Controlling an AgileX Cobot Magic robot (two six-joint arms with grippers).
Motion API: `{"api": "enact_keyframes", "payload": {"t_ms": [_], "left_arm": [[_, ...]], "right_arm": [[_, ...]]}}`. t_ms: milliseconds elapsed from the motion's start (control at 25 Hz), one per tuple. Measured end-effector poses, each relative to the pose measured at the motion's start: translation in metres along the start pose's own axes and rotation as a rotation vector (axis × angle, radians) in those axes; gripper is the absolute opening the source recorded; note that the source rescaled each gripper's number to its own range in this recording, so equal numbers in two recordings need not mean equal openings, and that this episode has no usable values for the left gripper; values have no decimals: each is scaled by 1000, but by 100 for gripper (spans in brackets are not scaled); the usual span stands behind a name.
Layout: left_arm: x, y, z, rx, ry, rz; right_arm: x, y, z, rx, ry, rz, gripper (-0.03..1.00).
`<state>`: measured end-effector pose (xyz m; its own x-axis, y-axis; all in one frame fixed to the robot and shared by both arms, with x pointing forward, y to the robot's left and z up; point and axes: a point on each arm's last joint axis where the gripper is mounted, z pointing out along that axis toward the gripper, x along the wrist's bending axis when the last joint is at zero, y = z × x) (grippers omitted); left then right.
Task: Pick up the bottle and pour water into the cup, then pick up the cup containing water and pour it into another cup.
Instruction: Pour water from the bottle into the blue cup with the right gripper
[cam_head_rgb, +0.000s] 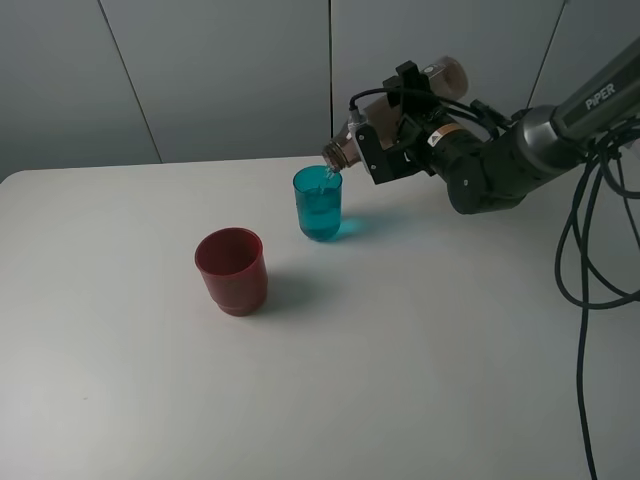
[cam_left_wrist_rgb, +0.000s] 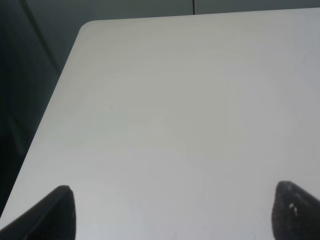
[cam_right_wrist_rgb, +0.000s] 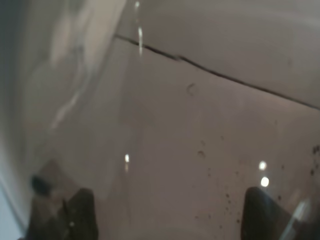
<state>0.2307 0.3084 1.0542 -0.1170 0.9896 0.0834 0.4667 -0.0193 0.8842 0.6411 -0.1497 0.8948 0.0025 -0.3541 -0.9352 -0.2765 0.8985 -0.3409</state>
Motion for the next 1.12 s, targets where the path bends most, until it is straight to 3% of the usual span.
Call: {"api": "enact_keyframes", "payload": {"t_ms": [480, 1120], "left_arm": [[0, 0, 0, 0, 0, 0], [0, 0, 0, 0, 0, 0]], "right_arm": [[-7, 2, 4, -27, -43, -124, 1], [-10, 10, 3, -85, -72, -166, 1]]}}
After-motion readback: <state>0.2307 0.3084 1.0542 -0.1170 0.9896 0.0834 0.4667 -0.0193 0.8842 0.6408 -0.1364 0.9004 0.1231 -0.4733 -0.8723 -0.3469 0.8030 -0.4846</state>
